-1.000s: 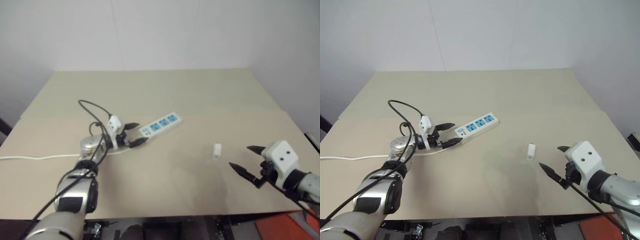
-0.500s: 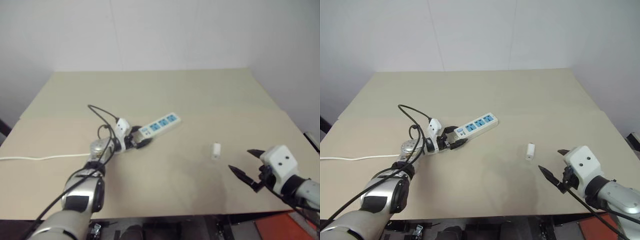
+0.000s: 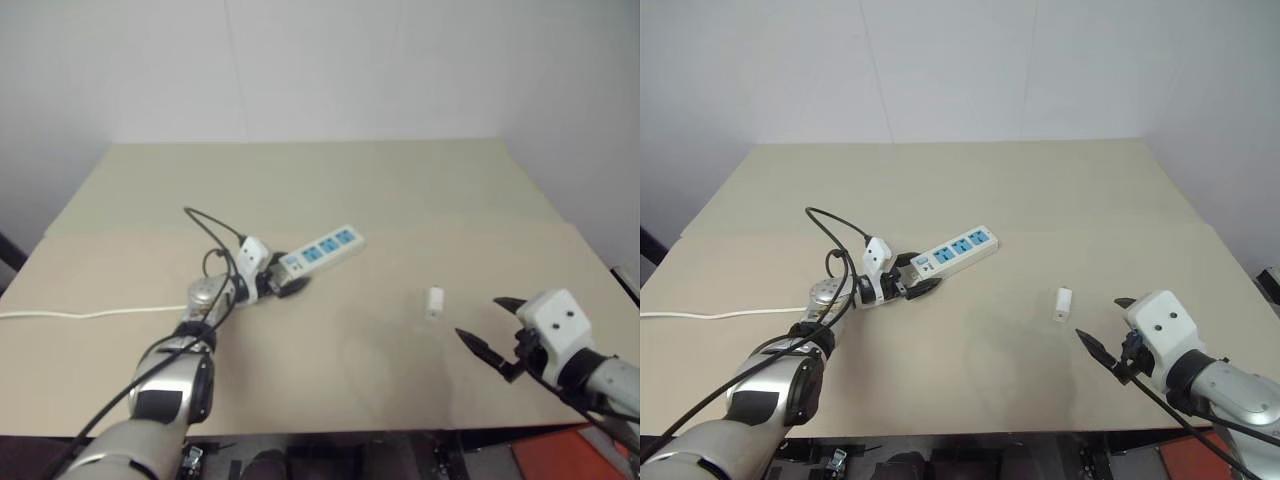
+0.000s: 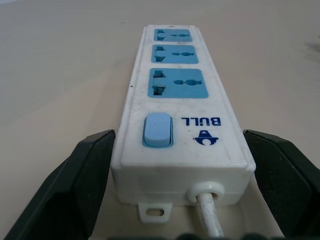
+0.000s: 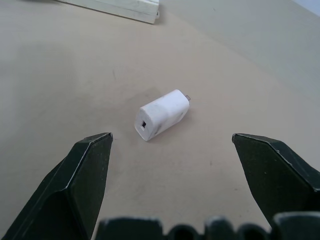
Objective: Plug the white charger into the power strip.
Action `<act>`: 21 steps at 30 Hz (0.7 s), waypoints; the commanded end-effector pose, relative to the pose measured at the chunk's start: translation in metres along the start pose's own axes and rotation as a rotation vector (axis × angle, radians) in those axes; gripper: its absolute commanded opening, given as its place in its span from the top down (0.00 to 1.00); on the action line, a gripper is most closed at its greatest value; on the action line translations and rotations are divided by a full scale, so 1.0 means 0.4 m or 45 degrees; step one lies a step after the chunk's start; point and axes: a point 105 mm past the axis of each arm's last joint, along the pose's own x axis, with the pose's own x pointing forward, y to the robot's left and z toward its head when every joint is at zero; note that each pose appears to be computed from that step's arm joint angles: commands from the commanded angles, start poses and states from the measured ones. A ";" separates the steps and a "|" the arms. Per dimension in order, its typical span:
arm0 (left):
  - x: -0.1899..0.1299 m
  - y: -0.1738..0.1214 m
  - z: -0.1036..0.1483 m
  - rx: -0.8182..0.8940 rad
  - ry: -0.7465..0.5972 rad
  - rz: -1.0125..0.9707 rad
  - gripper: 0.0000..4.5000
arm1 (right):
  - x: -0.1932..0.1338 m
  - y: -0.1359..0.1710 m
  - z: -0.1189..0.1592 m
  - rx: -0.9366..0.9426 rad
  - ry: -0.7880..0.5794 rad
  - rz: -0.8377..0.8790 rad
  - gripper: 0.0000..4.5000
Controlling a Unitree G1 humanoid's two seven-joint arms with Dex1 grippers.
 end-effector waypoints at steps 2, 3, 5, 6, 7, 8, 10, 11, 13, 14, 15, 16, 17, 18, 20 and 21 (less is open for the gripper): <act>0.009 -0.015 -0.019 -0.008 0.050 -0.026 0.27 | -0.007 -0.008 0.014 -0.038 -0.013 -0.038 0.00; 0.010 -0.016 -0.020 -0.013 0.054 -0.030 0.27 | -0.006 -0.007 0.013 -0.038 -0.012 -0.038 0.00; 0.011 -0.019 -0.019 -0.023 0.052 -0.042 0.27 | -0.005 -0.006 0.013 -0.040 -0.013 -0.039 0.00; 0.011 -0.022 -0.018 -0.020 0.049 -0.056 0.27 | -0.004 -0.005 0.013 -0.042 -0.013 -0.039 0.00; 0.010 -0.024 -0.017 -0.011 0.048 -0.069 0.27 | -0.004 -0.005 0.013 -0.043 -0.014 -0.038 0.00; 0.008 -0.026 -0.016 0.001 0.048 -0.086 0.27 | -0.003 -0.004 0.014 -0.043 -0.015 -0.038 0.00; -0.002 -0.030 -0.007 0.017 0.025 -0.141 0.27 | -0.001 -0.003 0.014 -0.045 -0.015 -0.038 0.00; -0.007 -0.032 -0.001 0.024 0.011 -0.170 0.27 | -0.001 -0.003 0.014 -0.046 -0.015 -0.038 0.00; -0.023 -0.039 0.014 0.047 -0.023 -0.257 0.27 | -0.002 -0.003 0.015 -0.048 -0.014 -0.032 0.00; -0.034 -0.042 0.019 0.068 -0.030 -0.301 0.27 | -0.002 -0.002 0.016 -0.051 -0.013 -0.023 0.00; -0.042 -0.045 0.023 0.084 -0.035 -0.336 0.27 | -0.002 -0.002 0.017 -0.054 -0.012 -0.016 0.00; -0.055 -0.050 0.025 0.110 -0.033 -0.386 0.27 | -0.001 -0.001 0.019 -0.064 -0.009 -0.001 0.00; -0.067 -0.054 0.024 0.139 -0.025 -0.433 0.27 | 0.000 0.000 0.023 -0.083 -0.009 0.016 0.00; -0.086 -0.060 0.024 0.166 -0.018 -0.496 0.27 | 0.000 0.002 0.035 -0.141 -0.021 0.055 0.00; -0.114 -0.071 0.024 0.207 -0.010 -0.595 0.27 | 0.000 0.003 0.051 -0.249 -0.025 0.127 0.00; -0.126 -0.077 0.020 0.234 0.005 -0.638 0.27 | 0.000 -0.002 0.058 -0.337 -0.012 0.174 0.00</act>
